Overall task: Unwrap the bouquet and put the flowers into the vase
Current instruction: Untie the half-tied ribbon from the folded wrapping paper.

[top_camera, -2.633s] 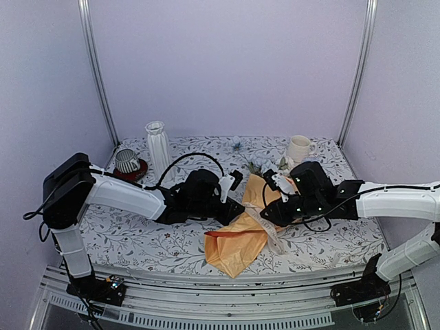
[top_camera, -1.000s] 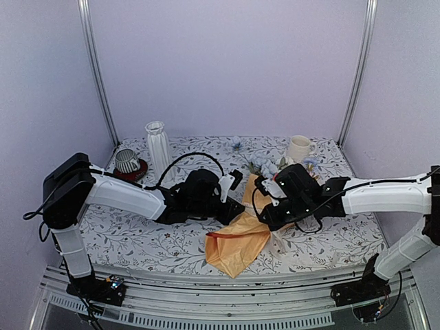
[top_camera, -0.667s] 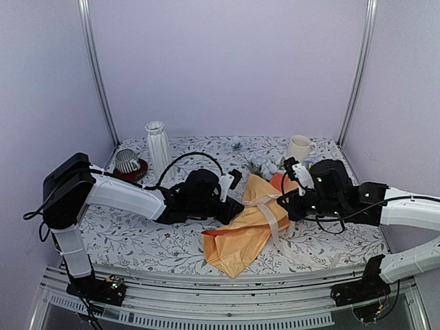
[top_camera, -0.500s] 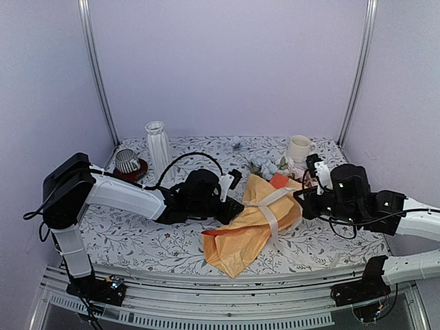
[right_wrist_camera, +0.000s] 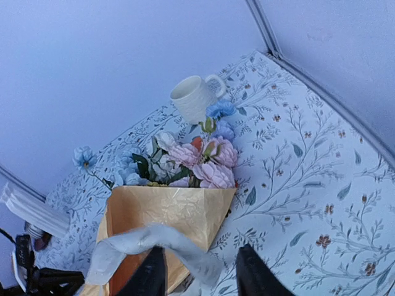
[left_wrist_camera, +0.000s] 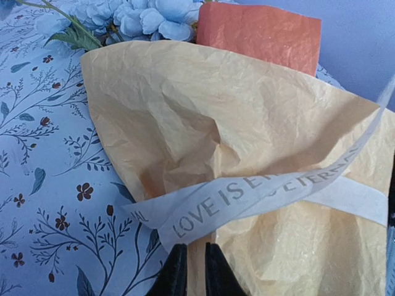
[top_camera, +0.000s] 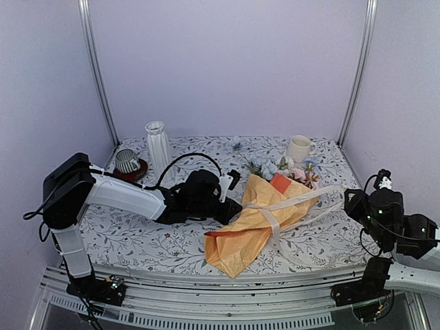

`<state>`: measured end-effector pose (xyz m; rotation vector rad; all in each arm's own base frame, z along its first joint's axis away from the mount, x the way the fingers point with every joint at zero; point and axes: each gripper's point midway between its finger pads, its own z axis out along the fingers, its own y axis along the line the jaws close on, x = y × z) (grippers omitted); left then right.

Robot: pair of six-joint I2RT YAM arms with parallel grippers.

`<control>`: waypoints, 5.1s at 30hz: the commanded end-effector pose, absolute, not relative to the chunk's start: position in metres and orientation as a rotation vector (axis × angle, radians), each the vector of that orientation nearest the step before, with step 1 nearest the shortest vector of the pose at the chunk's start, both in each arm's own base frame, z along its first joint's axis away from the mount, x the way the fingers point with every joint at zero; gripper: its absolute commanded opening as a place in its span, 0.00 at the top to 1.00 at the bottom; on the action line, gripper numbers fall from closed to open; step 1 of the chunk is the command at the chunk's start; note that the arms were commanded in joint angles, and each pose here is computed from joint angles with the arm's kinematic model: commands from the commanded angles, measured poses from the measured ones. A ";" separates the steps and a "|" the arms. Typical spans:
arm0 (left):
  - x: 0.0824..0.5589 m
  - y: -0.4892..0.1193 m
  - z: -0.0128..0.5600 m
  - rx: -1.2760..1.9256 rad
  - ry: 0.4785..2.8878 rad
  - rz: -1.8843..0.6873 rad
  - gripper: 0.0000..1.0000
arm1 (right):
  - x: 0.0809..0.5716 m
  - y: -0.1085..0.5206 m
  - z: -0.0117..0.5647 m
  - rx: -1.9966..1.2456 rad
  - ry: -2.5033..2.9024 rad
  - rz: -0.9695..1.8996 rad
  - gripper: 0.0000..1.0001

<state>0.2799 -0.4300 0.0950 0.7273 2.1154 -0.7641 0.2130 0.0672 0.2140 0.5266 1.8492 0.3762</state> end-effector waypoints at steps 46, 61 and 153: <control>0.283 -0.430 0.103 0.732 2.096 -0.783 0.87 | 0.269 0.300 0.123 -0.922 2.313 0.175 0.77; 0.283 -0.429 0.103 0.732 2.097 -0.779 0.87 | 0.277 0.181 0.236 -0.282 2.050 0.050 0.98; 0.171 -0.447 0.067 1.019 2.269 -0.917 0.67 | 0.130 0.211 0.026 -0.321 2.833 0.316 0.12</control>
